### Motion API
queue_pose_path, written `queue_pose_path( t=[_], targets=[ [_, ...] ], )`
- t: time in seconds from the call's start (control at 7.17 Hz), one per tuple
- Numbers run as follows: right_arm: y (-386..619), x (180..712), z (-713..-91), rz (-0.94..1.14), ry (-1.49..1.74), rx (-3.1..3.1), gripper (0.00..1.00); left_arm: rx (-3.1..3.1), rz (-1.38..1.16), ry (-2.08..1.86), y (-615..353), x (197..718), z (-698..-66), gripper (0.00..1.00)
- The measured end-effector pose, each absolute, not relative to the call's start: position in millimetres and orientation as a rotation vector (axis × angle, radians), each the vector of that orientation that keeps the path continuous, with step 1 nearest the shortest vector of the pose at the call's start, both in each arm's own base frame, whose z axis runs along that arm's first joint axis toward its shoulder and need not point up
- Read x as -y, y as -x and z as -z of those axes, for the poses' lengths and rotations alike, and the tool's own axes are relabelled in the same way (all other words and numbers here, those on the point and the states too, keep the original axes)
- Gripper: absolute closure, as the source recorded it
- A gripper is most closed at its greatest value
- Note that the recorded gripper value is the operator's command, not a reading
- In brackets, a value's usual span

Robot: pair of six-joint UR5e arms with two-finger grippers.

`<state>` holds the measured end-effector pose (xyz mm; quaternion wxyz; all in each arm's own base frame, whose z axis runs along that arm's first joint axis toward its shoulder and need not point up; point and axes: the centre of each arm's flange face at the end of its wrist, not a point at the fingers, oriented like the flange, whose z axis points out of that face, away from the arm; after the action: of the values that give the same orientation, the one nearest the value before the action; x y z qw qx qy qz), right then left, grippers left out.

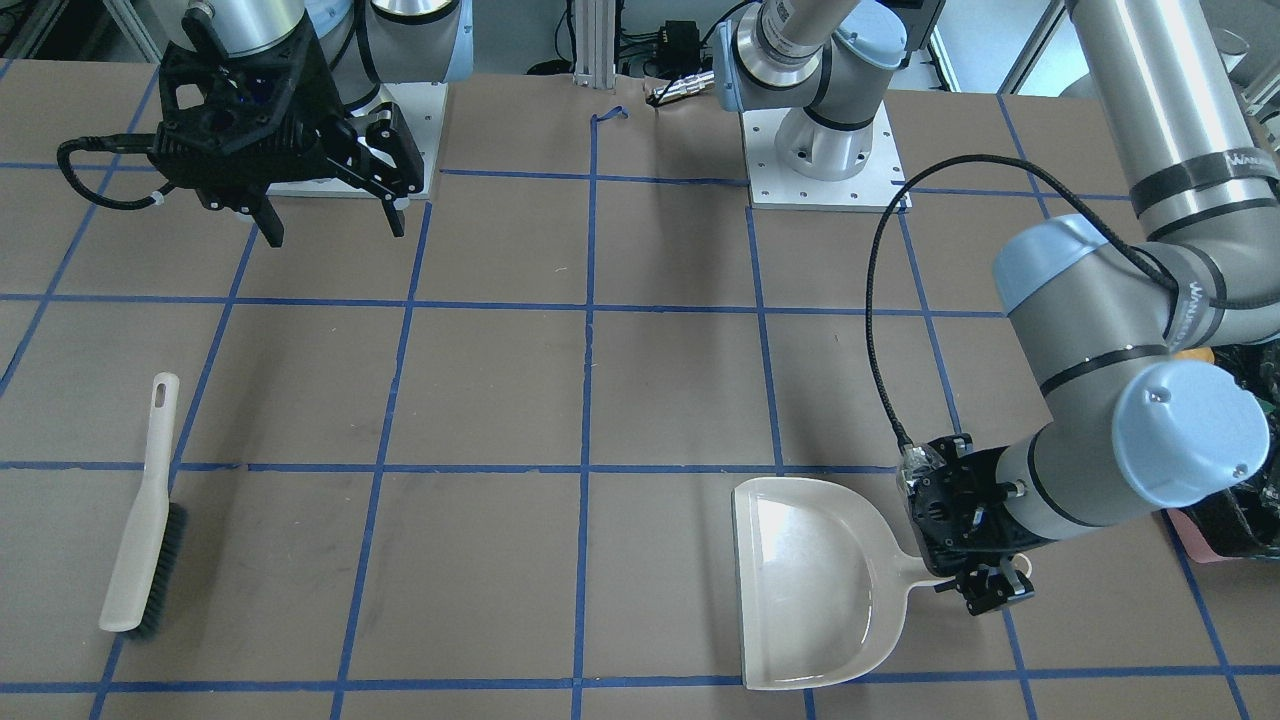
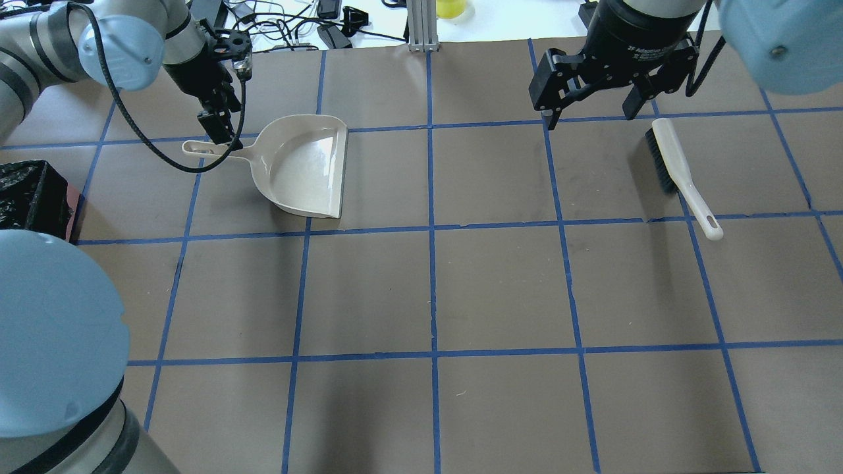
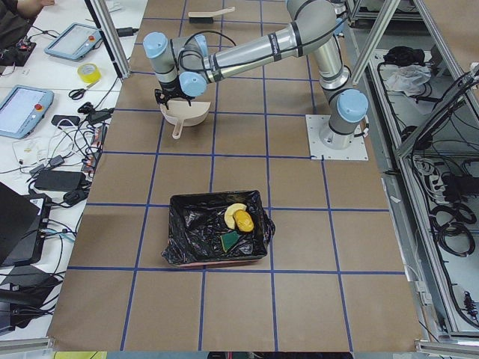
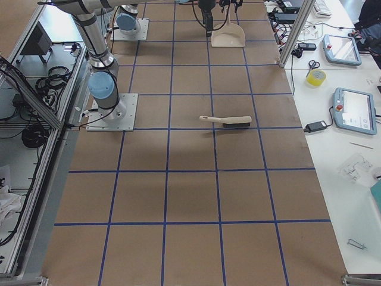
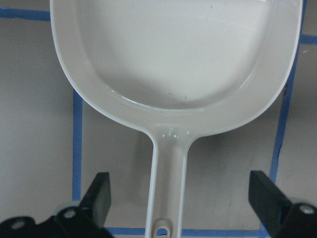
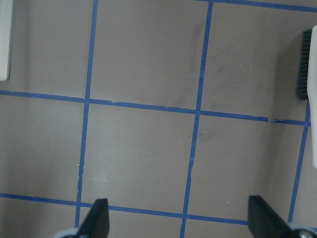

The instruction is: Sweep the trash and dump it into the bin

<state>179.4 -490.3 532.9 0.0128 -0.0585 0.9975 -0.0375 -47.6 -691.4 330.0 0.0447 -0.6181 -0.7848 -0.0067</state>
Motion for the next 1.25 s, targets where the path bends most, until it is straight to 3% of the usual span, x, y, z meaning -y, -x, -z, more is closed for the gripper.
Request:
queue_pose_path(
  t=[0.7,1.25],
  targets=[
    [-179,490,-533,0.117,0.183,-3.108,0.0,2.868,0.014,1.16,137,613,-456,0.0],
    [-179,490,-533,0.117,0.182,-3.108,0.0,3.097,0.025,0.68,139,536,-531,0.0]
  ],
)
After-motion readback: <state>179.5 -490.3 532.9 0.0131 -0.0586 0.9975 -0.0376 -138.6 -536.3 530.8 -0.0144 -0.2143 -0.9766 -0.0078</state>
